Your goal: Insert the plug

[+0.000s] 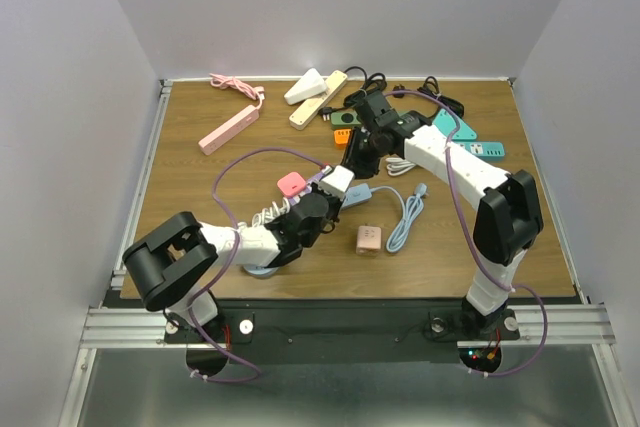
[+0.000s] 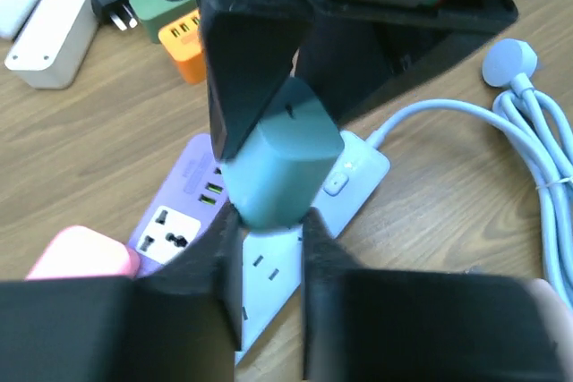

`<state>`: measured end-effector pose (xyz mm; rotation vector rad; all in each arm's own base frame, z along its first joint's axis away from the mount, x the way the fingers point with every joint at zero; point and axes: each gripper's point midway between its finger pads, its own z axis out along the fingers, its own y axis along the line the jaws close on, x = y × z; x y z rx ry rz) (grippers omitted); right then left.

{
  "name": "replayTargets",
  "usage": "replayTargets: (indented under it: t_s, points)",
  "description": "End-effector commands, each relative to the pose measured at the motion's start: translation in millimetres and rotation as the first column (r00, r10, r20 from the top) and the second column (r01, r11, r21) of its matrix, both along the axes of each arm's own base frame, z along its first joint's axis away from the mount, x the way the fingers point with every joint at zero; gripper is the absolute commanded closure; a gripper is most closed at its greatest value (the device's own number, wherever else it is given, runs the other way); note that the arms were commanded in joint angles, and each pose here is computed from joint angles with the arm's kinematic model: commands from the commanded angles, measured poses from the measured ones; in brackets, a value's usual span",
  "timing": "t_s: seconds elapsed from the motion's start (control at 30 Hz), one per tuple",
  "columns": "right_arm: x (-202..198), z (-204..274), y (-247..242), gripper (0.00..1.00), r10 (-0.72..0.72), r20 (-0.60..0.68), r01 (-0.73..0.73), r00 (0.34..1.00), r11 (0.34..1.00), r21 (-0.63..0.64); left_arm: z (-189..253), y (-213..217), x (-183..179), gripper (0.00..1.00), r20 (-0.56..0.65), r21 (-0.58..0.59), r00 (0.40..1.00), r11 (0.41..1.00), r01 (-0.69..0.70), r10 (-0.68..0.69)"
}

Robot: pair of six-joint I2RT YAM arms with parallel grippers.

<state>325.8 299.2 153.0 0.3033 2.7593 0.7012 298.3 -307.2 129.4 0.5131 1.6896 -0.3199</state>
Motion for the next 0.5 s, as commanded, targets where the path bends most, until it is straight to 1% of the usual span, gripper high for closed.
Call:
replayTargets:
  t_s: [0.0, 0.03, 0.07, 0.1, 0.2, 0.3, 0.37, 0.43, 0.47]
  points:
    - [-18.0, 16.4, 10.4, 0.99, 0.075, 0.007, -0.075, 0.997, 0.995, 0.07, 57.2, -24.4, 4.6, 1.0, 0.126, -0.143, 0.991, 0.987, 0.069, -0.051]
    - [-16.6, 18.8, 8.1, 0.94, 0.068, 0.019, -0.069, 0.998, 0.996, 0.064, 52.3, -23.7, 0.6, 1.0, 0.13, -0.125, 0.989, 0.988, 0.091, -0.075]
    - [-17.2, 18.2, 6.0, 0.91, 0.066, 0.021, -0.067, 0.998, 0.996, 0.056, 59.6, -26.9, -4.7, 1.0, 0.154, -0.142, 0.982, 0.981, 0.133, -0.111]
    - [-17.0, 19.1, 4.8, 0.83, 0.069, 0.029, -0.07, 0.997, 0.996, 0.056, 54.8, -25.3, -10.1, 1.0, 0.155, -0.136, 0.979, 0.978, 0.156, -0.134]
    - [-19.2, 17.0, 3.2, 0.79, 0.087, 0.033, -0.088, 0.996, 0.995, 0.049, 59.3, -31.3, -25.6, 1.0, 0.166, -0.153, 0.96, 0.956, 0.251, -0.225]
    - [-20.4, 13.4, 1.9, 0.79, 0.078, 0.029, -0.079, 0.997, 0.996, 0.043, 60.6, -30.3, -33.0, 1.0, 0.157, -0.178, 0.956, 0.945, 0.274, -0.248]
    - [-20.5, 9.4, 0.4, 0.86, 0.062, 0.021, -0.063, 0.998, 0.997, 0.038, 59.5, -27.9, -33.0, 1.0, 0.148, -0.189, 0.96, 0.946, 0.263, -0.237]
    - [-21.7, 9.9, 4.8, 0.9, 0.074, 0.014, -0.075, 0.997, 0.995, 0.061, 55.9, -25.6, -31.4, 1.0, 0.142, -0.186, 0.964, 0.951, 0.247, -0.223]
    - [-22.8, 9.7, 6.0, 0.91, 0.078, 0.007, -0.078, 0.997, 0.995, 0.066, 54.4, -25.6, -31.0, 1.0, 0.138, -0.187, 0.966, 0.952, 0.244, -0.22]
